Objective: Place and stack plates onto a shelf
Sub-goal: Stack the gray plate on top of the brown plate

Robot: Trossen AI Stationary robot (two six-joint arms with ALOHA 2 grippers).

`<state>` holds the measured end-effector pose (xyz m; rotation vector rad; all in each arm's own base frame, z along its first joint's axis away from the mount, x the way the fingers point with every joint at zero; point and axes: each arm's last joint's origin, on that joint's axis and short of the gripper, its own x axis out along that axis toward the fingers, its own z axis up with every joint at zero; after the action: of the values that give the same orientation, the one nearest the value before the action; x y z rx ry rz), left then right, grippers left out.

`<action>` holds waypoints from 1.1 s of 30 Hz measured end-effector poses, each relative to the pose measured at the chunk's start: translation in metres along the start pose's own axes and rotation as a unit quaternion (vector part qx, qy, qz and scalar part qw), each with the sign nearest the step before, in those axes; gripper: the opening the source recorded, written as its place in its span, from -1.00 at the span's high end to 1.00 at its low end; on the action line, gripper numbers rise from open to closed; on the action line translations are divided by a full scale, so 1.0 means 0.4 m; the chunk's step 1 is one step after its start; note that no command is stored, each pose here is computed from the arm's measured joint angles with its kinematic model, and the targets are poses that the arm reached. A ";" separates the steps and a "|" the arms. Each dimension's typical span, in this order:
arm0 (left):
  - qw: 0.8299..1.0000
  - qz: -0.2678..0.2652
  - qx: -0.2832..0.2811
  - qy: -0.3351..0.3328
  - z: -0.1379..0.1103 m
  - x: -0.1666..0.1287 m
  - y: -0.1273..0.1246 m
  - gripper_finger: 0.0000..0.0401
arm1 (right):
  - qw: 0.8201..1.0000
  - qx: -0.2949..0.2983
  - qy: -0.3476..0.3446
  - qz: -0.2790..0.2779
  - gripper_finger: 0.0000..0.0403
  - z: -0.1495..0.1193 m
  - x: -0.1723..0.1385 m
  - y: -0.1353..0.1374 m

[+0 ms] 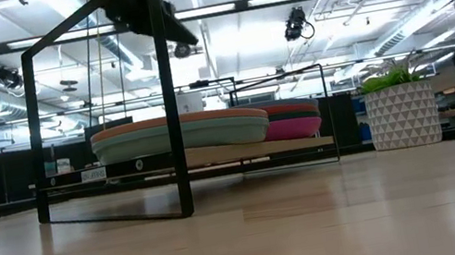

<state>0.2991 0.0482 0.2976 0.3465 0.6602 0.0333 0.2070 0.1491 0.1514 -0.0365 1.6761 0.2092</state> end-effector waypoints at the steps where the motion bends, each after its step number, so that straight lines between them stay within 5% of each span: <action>1: 1.000 -0.002 -0.005 0.004 -0.003 -0.008 -0.001 0.45 | 1.000 -0.003 0.008 -0.009 0.20 -0.001 0.010 0.003; 7: 0.999 -0.019 -0.046 0.014 -0.004 -0.017 -0.018 0.45 | 0.999 -0.009 0.040 -0.032 0.61 -0.001 0.040 0.003; 10: 0.999 -0.033 -0.008 0.011 0.005 -0.015 -0.041 0.45 | 0.998 -0.033 0.044 -0.021 0.91 -0.003 0.031 -0.005; 18: 0.987 -0.049 0.149 -0.039 0.055 -0.026 -0.142 0.45 | 0.998 -0.031 -0.046 0.029 0.93 0.002 -0.084 -0.096; 27: 0.958 -0.005 0.281 -0.060 0.093 0.027 -0.262 0.29 | 0.960 0.167 -0.187 0.121 0.93 -0.030 -0.254 -0.263; 33: 0.921 0.044 0.382 -0.061 0.100 0.101 -0.322 -0.05 | 0.941 0.209 -0.210 0.162 0.93 -0.030 -0.290 -0.321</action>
<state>0.3452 -0.0797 0.2609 1.1242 0.5097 -0.1665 0.2277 0.0097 0.2525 0.5710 1.2602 0.0941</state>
